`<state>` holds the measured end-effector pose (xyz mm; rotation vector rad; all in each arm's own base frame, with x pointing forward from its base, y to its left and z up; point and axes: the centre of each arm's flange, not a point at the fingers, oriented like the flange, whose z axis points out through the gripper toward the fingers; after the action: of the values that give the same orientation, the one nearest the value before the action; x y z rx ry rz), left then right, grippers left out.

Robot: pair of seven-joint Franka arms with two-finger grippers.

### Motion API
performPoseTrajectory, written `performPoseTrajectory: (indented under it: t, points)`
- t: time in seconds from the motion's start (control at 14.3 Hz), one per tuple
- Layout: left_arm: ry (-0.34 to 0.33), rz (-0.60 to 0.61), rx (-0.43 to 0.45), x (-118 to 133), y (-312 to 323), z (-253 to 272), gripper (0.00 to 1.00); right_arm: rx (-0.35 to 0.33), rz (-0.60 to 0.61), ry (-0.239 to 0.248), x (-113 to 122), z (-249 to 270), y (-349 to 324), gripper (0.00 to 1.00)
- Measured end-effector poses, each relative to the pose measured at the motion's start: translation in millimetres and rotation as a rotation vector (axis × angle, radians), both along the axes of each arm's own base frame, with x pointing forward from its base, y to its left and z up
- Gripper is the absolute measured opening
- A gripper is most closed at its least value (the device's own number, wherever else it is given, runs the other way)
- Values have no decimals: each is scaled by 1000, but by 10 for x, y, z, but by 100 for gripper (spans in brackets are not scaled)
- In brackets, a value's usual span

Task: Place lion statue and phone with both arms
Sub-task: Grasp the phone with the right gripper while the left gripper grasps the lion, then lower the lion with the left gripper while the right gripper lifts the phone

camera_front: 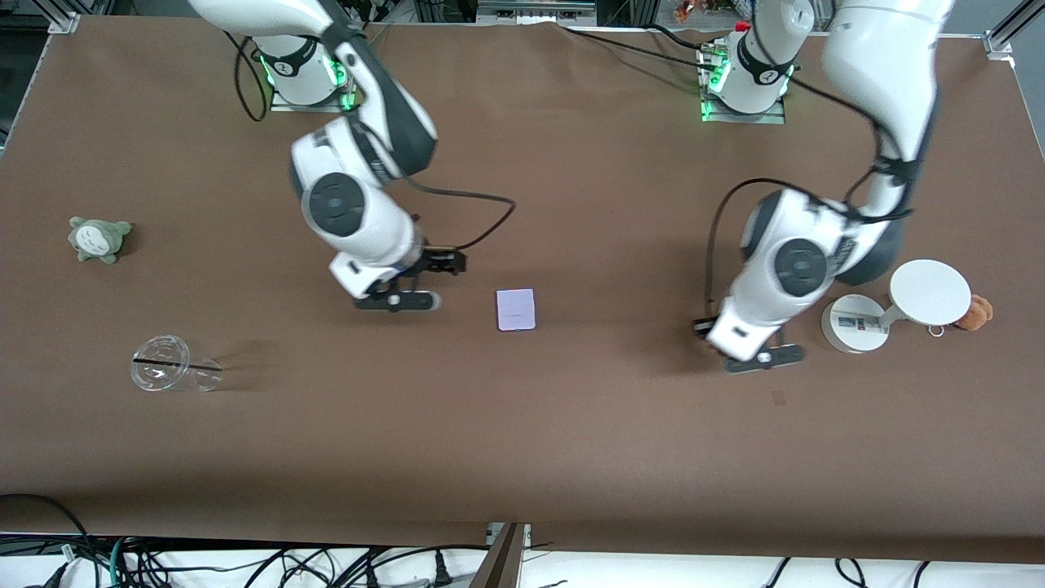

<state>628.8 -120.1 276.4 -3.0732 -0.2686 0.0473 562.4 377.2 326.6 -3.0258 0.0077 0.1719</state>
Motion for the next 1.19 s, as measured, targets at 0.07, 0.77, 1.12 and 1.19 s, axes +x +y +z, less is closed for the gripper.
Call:
performPoseTrajectory:
  t: [0.07, 0.77, 1.12, 1.19]
  points:
    - [8, -13, 1, -48, 265, 17, 35, 4, 21, -16, -69, -127, 167, 100]
    - [-3, -26, -16, -425, 1214, -391, 35, -41, 185, -138, -249, -939, 857, 100]
    - [-6, -17, -20, -496, 1293, -482, 35, -3, 193, -201, -168, -1155, 1012, 100]
    - [-13, -16, -21, -502, 1301, -503, 35, -6, 206, -210, -175, -1196, 1058, 100]
